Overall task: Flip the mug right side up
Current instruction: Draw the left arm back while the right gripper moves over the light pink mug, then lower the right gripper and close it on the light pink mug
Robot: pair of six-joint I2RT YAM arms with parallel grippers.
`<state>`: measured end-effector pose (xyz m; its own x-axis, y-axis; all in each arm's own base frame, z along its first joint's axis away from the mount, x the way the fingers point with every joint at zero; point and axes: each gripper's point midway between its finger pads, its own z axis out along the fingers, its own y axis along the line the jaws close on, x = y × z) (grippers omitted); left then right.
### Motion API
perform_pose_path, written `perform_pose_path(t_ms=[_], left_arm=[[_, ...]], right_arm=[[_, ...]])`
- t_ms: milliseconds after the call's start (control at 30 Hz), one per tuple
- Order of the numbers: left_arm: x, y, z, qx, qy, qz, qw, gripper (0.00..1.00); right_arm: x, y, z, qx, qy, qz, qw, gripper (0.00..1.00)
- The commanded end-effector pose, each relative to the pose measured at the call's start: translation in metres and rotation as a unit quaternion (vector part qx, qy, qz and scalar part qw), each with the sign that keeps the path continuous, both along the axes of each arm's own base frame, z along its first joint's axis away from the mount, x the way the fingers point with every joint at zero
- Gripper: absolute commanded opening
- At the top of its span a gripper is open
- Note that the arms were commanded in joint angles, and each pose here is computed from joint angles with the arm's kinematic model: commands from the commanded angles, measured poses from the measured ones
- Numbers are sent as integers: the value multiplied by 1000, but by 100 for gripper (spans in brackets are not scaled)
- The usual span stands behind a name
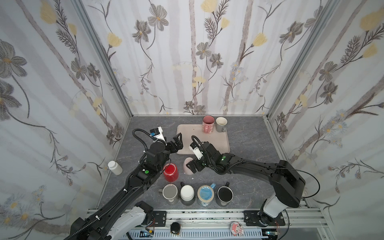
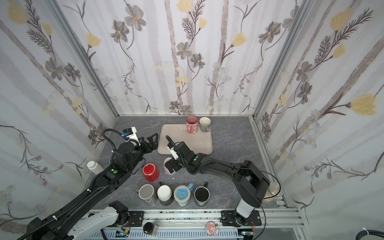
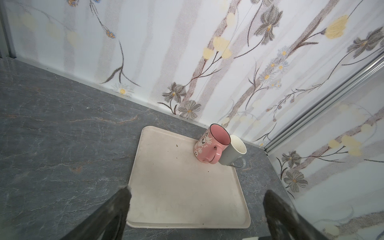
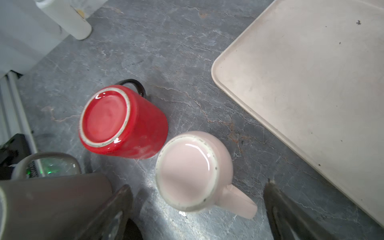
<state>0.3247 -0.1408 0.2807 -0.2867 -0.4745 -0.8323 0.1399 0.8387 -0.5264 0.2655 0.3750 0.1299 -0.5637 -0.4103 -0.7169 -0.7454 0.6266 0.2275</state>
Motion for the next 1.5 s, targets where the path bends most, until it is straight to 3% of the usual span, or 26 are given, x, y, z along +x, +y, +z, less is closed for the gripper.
perform_pose_path(t_ms=[0, 200, 367, 533, 833, 967, 1067, 1333, 1467], left_arm=[[1, -1, 2, -16, -4, 0, 1000, 100], [2, -1, 4, -20, -4, 1, 1000, 100], [1, 0, 6, -23, -1, 1, 1000, 100], [0, 6, -1, -26, 2, 13, 1000, 100], [1, 7, -1, -26, 4, 13, 1000, 100], [0, 9, 0, -25, 2, 15, 1000, 100], [1, 10, -2, -23, 5, 15, 1000, 100], [2, 10, -1, -25, 6, 16, 1000, 100], [2, 10, -1, -25, 6, 15, 1000, 100]], right_arm=[[-5, -1, 5, 29, 3, 54, 998, 97], [2, -9, 5, 64, 20, 99, 993, 89], [1, -10, -12, 52, 36, 114, 991, 74], [-1, -14, -25, 46, 42, 107, 992, 69], [-41, 0, -36, 20, 49, 139, 989, 44], [-38, -3, -32, 1, 20, 114, 993, 40], [-24, -8, -30, -22, -14, 79, 997, 49], [-31, 12, -34, -24, -18, 107, 994, 55], [-29, 12, -42, -33, -16, 104, 994, 50]])
